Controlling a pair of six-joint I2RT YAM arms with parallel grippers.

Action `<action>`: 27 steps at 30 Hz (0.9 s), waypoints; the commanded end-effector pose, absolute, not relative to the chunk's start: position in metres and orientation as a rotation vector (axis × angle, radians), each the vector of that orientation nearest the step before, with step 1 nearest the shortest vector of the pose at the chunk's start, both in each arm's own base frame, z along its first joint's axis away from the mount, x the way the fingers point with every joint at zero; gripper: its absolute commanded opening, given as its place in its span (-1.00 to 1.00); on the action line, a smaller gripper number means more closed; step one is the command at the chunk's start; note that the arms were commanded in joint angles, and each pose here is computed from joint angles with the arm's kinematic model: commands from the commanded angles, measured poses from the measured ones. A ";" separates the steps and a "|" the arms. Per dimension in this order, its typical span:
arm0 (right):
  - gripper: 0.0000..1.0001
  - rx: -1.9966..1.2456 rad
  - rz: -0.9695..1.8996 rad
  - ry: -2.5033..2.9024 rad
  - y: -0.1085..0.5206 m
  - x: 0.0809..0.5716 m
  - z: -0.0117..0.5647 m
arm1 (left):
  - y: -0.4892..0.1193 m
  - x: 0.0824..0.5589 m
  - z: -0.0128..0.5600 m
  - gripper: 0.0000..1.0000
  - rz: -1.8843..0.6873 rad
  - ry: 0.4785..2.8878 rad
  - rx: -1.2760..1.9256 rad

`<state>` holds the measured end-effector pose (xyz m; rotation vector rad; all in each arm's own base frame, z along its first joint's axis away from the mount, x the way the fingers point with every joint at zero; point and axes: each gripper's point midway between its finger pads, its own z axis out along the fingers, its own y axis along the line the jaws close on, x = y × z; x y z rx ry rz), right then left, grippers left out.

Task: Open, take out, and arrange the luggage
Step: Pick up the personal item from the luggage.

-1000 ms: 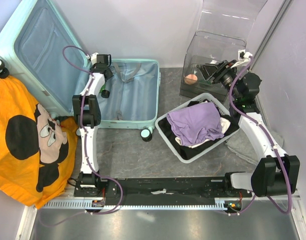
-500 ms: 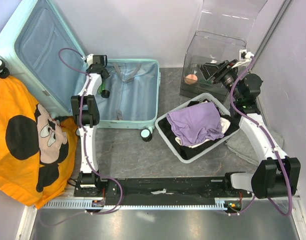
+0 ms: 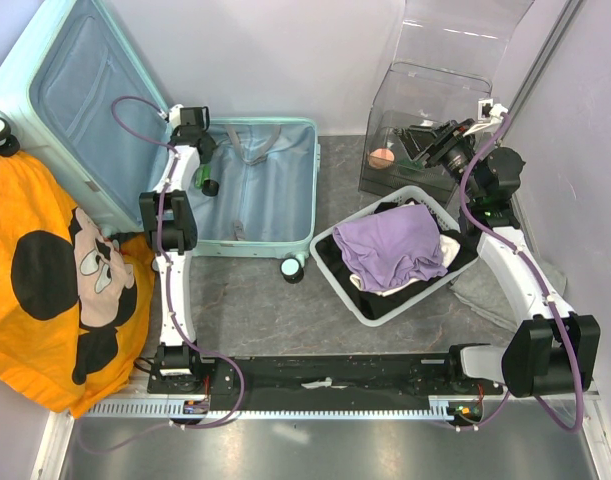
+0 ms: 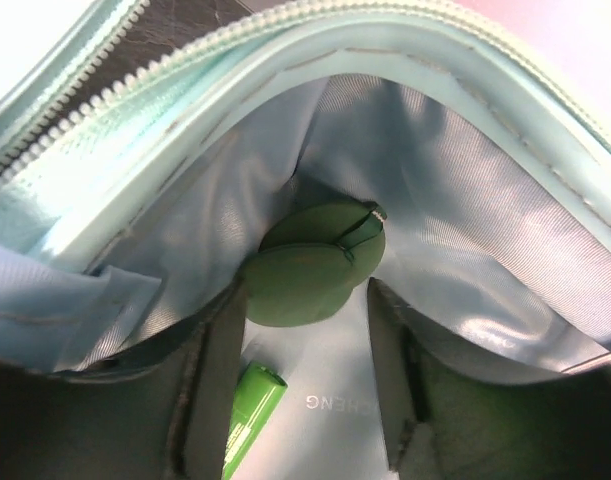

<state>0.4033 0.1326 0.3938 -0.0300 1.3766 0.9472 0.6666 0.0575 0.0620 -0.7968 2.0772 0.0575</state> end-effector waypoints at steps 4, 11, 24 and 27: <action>0.38 -0.079 0.970 1.315 0.138 0.397 0.412 | 0.080 0.672 0.054 -0.15 -0.011 2.050 -0.893; 0.39 -0.076 0.978 1.319 0.139 0.397 0.410 | 0.079 0.669 0.048 -0.46 -0.055 2.077 -0.901; 0.39 -0.070 1.005 1.301 0.140 0.393 0.416 | 0.069 0.636 0.020 0.20 -0.070 2.196 -1.002; 0.39 -0.068 1.011 1.300 0.140 0.392 0.415 | 0.066 0.631 0.012 0.20 -0.087 2.222 -1.034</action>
